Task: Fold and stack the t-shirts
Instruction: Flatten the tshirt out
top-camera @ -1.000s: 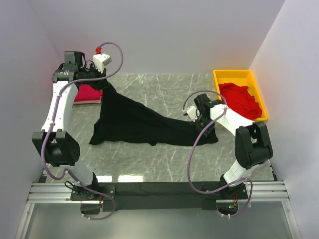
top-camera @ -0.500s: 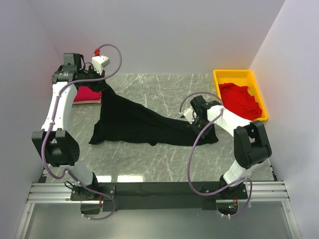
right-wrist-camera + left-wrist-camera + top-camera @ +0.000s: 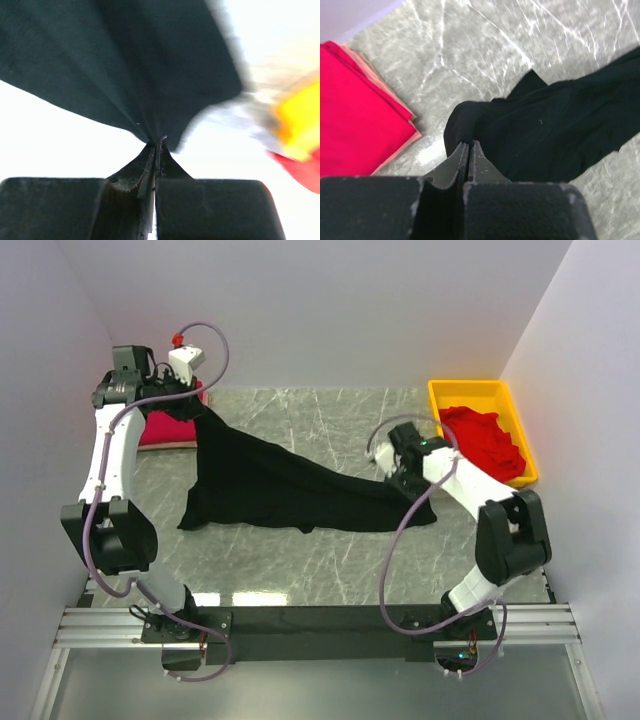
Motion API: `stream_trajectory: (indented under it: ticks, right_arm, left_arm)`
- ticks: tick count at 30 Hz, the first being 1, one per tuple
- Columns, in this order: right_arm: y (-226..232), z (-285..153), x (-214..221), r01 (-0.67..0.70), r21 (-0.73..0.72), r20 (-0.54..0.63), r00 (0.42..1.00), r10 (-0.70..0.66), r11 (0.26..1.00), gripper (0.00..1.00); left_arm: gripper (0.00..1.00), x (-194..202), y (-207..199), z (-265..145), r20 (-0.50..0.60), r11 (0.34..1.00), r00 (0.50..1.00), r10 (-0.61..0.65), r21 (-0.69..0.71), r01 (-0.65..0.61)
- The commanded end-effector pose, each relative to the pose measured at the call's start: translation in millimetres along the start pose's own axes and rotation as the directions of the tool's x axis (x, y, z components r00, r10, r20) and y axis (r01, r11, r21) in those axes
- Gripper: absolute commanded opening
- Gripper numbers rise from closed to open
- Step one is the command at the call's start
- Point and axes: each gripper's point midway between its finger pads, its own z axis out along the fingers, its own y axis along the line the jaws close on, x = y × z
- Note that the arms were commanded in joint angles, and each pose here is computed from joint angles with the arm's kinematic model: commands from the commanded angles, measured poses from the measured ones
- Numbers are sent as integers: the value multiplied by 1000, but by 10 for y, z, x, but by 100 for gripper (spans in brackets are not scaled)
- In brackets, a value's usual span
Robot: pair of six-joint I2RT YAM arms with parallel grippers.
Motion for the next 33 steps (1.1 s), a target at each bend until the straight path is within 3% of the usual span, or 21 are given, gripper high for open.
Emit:
stream_trajectory:
  ticks: [1, 8, 15, 20, 22, 23, 28, 33]
  right_arm:
    - [-653, -770, -387, -108, 218, 230, 972, 57, 970, 0]
    - [-1391, -2021, -652, -293, 421, 483, 873, 61, 858, 0]
    - [-1520, -2932, -526, -441, 506, 660, 751, -4, 741, 0]
    - [-1350, -3615, -112, -579, 493, 784, 619, -43, 650, 0]
    - [-1284, -3821, 45, -620, 485, 816, 574, -64, 617, 0]
    - [-1205, -4028, 204, -656, 474, 846, 525, -95, 588, 0]
    - [-940, -4583, 669, -737, 430, 900, 396, -182, 522, 0]
    - [-698, -5173, 1175, -817, 375, 921, 274, -278, 438, 0]
  left_arm:
    - [0, -506, 102, -238, 146, 998, 989, 29, -63, -20]
    - [0, -1255, 163, -906, 373, 971, 921, 115, -239, -24]
    - [0, -1685, -99, -1689, 539, 922, 803, 255, -387, -33]
    - [1, -1820, -535, -2455, 630, 862, 668, 396, -506, -34]
    - [1, -1782, -656, -2627, 646, 845, 635, 423, -535, -18]
    - [1, -1789, -805, -2894, 661, 817, 590, 464, -576, 2]
    - [1, -1658, -1103, -3471, 668, 738, 506, 545, -669, 88]
    - [1, -1646, -1452, -4178, 660, 646, 384, 646, -740, 186]
